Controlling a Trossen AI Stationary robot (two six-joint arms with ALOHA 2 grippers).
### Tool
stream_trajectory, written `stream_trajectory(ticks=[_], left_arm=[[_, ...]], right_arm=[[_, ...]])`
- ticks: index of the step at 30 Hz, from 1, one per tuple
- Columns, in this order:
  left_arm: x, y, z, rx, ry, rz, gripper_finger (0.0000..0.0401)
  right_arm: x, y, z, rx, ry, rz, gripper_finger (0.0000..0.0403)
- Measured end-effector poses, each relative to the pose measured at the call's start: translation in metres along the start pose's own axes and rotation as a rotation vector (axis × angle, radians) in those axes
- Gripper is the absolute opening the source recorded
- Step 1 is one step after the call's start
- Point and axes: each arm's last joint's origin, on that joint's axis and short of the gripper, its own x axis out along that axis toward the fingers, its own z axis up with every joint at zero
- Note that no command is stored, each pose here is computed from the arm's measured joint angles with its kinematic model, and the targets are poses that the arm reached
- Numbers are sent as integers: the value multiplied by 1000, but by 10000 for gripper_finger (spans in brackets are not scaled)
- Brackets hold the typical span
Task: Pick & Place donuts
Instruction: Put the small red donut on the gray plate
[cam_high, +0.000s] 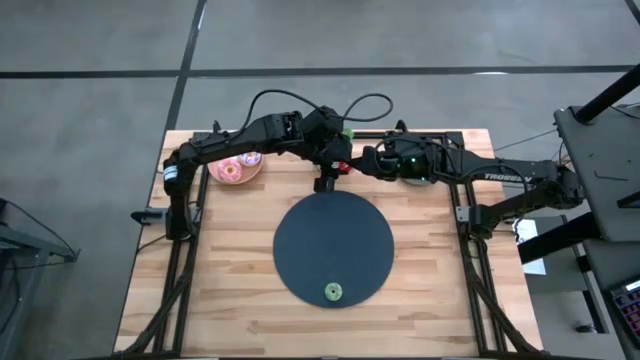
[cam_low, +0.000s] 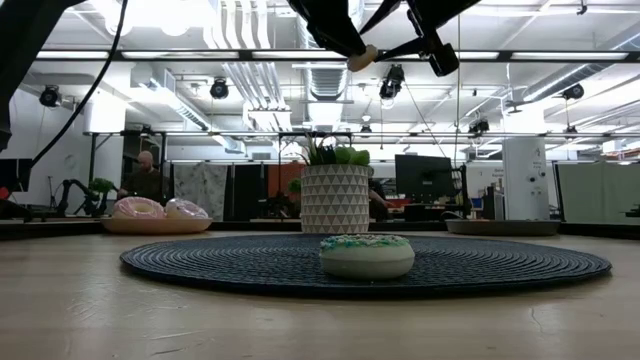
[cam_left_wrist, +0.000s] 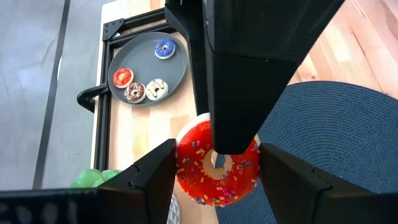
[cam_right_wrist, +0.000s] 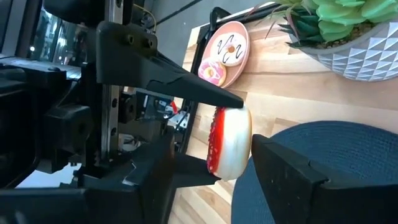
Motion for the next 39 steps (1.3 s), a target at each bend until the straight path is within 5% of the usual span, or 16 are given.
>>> stream_trajectory(ticks=[39], left_arm=[[0,0,0,-1,1,0,193]], right_arm=[[1,-6,-3,-1,55,-26,108]])
